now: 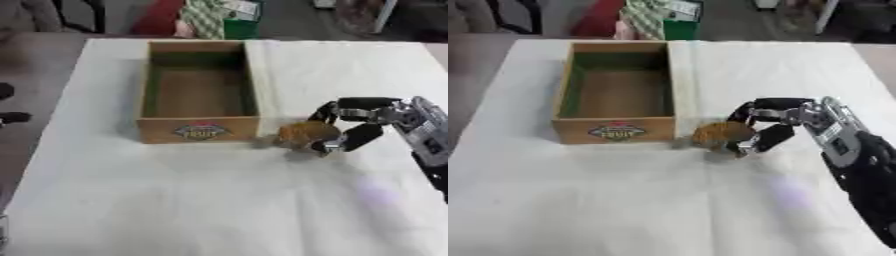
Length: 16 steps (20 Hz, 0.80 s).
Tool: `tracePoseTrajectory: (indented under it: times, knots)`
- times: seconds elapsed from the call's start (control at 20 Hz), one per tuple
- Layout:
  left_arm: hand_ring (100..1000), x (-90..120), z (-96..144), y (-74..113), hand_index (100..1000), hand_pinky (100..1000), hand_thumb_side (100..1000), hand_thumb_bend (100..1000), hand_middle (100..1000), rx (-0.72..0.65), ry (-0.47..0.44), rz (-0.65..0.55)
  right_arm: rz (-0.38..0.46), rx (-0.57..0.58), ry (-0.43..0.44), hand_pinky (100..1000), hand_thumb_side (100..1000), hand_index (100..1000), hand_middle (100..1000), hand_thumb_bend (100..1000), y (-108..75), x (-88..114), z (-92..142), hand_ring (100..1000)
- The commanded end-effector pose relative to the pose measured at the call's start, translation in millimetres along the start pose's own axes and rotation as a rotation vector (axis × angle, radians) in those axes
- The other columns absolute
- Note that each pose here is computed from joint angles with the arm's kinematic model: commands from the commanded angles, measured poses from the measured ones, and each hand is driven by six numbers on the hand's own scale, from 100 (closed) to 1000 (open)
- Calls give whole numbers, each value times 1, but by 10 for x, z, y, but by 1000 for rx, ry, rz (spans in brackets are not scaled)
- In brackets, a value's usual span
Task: Pick up objects on the table and place them in the box.
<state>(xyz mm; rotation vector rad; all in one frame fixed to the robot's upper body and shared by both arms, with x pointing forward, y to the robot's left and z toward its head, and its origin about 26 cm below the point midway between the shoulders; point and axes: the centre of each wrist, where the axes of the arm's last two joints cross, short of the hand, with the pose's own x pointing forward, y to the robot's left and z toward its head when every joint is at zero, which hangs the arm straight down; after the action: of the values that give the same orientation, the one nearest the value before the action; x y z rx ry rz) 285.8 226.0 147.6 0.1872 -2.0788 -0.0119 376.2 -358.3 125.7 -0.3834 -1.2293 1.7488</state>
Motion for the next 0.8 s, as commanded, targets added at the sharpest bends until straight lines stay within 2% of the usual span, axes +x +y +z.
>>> tracePoseTrajectory:
  times: [0.05,0.15,0.3,0.35,0.4,0.8]
  knots:
    - [771,68,-32,17,631,569,757,100,616,-9,-29,-3,116,116,-61,726,708,739,651,297,-65,-18,43,688]
    - [771,68,-32,17,631,569,758,100,616,-10,-30,-2,120,114,-58,714,662,702,618,254,-64,-16,37,657]
    - [772,68,-31,18,631,570,758,100,616,-9,-29,-2,126,103,-51,687,502,645,560,132,-70,-11,34,596]
    - [772,67,-31,18,631,570,758,100,616,-10,-29,-2,127,100,-49,687,502,645,560,132,-71,-10,33,596]
    - [772,67,-30,18,631,570,758,100,616,-10,-28,-2,128,97,-47,675,455,614,531,106,-74,-9,33,571]
    - [773,67,-31,20,631,569,758,100,616,-9,-29,-3,142,32,-51,666,392,586,514,100,-188,27,76,559]
